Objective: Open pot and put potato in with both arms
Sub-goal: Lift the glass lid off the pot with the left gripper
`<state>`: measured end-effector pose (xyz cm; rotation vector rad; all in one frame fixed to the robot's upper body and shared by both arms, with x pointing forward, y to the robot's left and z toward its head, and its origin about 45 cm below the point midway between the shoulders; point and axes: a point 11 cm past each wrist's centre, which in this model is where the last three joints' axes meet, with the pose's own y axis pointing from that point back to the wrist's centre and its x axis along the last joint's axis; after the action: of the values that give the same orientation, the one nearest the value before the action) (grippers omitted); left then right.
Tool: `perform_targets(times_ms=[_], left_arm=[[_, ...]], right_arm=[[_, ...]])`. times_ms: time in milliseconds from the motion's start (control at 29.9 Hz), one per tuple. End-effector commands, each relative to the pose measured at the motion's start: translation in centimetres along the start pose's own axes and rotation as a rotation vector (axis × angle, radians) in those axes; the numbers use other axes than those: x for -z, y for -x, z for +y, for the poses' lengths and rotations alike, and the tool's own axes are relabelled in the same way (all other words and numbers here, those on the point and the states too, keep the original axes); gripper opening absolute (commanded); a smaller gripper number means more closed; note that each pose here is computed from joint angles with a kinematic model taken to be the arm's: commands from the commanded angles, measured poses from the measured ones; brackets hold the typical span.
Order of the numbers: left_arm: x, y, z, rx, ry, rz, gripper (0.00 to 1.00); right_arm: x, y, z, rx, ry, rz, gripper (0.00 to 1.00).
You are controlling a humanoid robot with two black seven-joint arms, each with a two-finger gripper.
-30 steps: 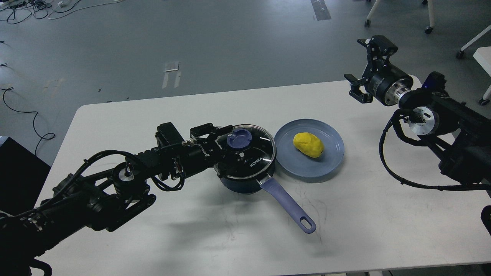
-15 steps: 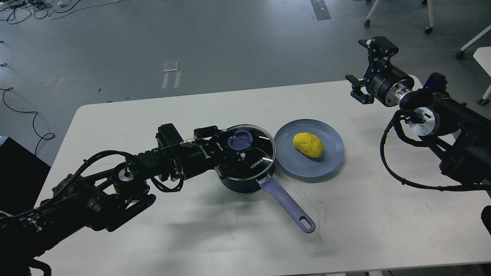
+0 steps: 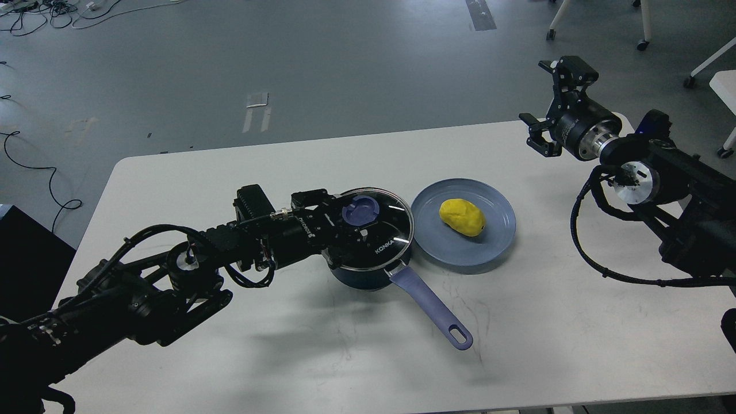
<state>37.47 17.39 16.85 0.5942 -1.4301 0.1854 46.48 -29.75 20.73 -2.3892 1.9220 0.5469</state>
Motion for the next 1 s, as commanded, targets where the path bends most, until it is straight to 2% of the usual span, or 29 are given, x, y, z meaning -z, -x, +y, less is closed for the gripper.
perform_targets(times_ms=[0, 134, 268, 535, 702, 970], left_arm=[[1.4, -1.9, 0.5, -0.029, -0.029, -0.009, 0.4], [3.6, -3.5, 2.6, -0.032, -0.076, -0.047, 0.39], [5.4, -3.3, 5.2, -0.004, -0.131, -0.068, 0.39], [8.5, 0.1, 14.1, 0.069, -0.306, -0.039, 0.4], [7.8, 3.3, 15.9, 0.097, -0.34, 0.025, 0.4], [5.2, 7.6, 16.3, 0.096, -0.347, 0.121, 0.41]], right_arm=[[0.0, 0.1, 0.0, 0.001, 0.0, -0.001, 1.0], [0.0, 0.1, -0.1, 0.002, -0.001, -0.001, 1.0], [0.1, 0.1, 0.0, 0.001, -0.001, 0.0, 1.0], [-0.1, 0.1, 0.0, 0.002, 0.002, 0.001, 1.0], [-0.3, 0.1, 0.0, 0.003, 0.008, 0.001, 1.0], [-0.4, 0.1, 0.1, 0.004, 0.009, 0.002, 1.0]])
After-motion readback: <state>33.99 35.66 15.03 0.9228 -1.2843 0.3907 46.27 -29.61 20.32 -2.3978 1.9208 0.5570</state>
